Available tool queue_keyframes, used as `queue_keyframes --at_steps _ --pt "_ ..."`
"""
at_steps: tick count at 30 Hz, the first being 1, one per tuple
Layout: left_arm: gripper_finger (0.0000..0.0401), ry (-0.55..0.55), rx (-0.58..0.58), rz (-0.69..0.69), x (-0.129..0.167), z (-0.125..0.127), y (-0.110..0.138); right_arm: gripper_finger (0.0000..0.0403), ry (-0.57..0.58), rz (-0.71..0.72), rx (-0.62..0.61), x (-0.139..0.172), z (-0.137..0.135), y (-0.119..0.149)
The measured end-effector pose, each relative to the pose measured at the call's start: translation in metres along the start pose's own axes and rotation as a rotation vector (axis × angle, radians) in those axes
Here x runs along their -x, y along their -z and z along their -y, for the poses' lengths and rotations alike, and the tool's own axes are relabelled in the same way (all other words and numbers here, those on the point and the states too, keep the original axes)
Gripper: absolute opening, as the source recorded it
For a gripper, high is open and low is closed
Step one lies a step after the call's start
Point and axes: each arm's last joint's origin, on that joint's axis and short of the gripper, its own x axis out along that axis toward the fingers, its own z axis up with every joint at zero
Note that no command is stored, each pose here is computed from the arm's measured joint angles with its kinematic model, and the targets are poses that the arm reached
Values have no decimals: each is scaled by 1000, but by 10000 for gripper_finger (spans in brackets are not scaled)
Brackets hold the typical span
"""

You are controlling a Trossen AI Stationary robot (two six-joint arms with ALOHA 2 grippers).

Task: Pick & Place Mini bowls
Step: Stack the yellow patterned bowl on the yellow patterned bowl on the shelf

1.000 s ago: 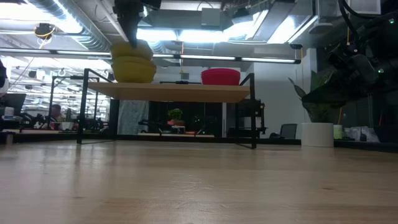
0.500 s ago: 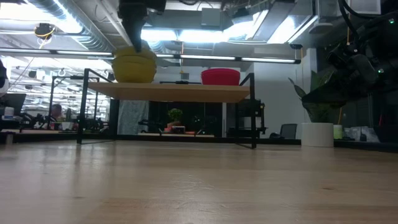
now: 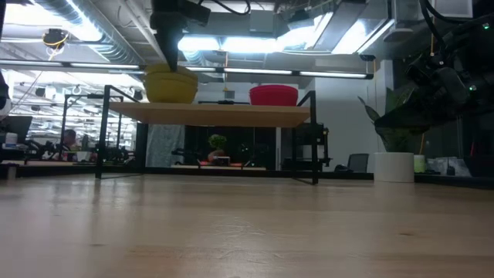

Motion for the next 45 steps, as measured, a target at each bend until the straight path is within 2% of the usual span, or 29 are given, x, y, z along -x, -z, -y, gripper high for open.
queue_keyframes --at_steps 6,18,38,41,45 --pt "8 3 4 0 0 0 0 14 0 0 0 0 0 0" --pt "44 11 6 -1 0 0 0 14 0 0 0 0 0 0" --pt "100 68 77 6 2 1 1 14 0 0 0 0 0 0" --pt "103 74 91 15 7 0 3 14 0 1 0 0 0 0" --pt "104 70 82 95 31 -3 -1 14 0 0 0 0 0 0"
